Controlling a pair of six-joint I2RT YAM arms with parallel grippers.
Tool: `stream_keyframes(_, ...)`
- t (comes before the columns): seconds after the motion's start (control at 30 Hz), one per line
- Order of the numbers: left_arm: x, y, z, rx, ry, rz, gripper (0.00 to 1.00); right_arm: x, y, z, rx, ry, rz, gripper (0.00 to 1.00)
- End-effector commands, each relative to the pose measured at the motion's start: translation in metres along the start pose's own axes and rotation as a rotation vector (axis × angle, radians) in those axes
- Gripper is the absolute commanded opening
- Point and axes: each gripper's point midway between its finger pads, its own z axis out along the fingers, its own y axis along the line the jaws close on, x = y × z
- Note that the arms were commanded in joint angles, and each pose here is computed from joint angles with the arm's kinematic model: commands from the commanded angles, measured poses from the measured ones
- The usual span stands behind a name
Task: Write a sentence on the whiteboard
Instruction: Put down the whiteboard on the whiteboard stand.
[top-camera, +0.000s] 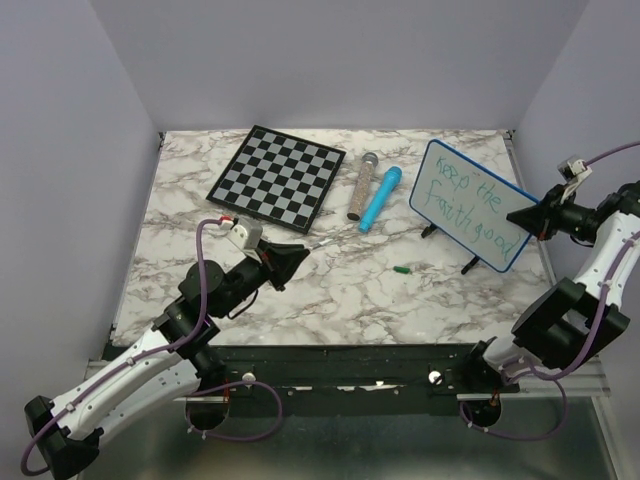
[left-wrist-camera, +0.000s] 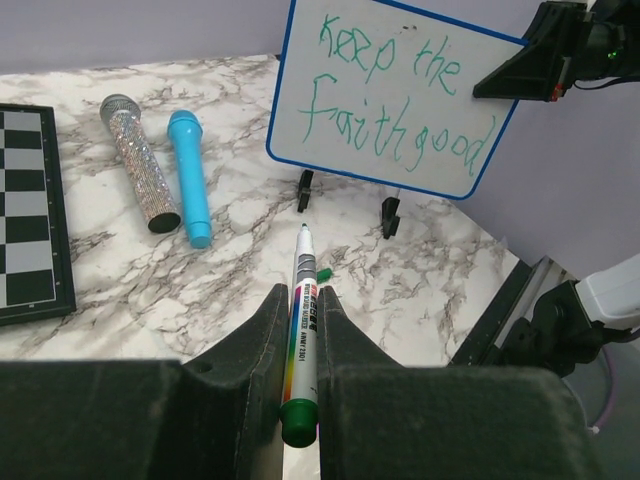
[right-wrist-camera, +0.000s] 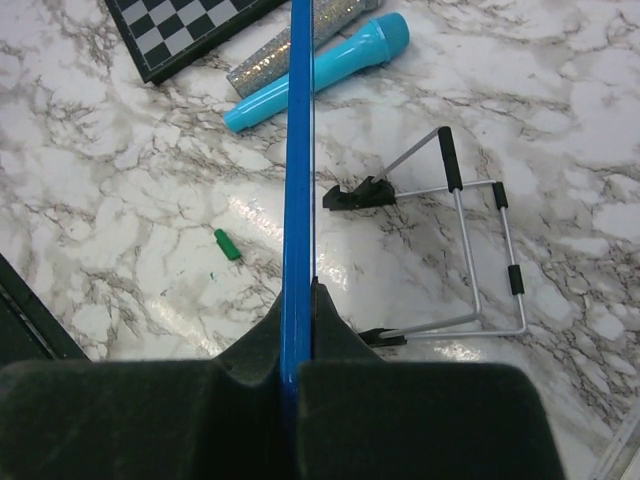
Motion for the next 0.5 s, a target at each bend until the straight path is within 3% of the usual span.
stream_keyframes(0.0,0.012,0.003,-0.002,0.002,0.039,0.011,0.00,-0.001,0.003,-0.003,-0.025,-0.023,0.125,0.01)
stream_keyframes(0.47,0.018,0.005,0.001,-0.002,0.054,0.003,0.00,0.032,-0.051,0.002,0.027,-0.015,0.228,0.01)
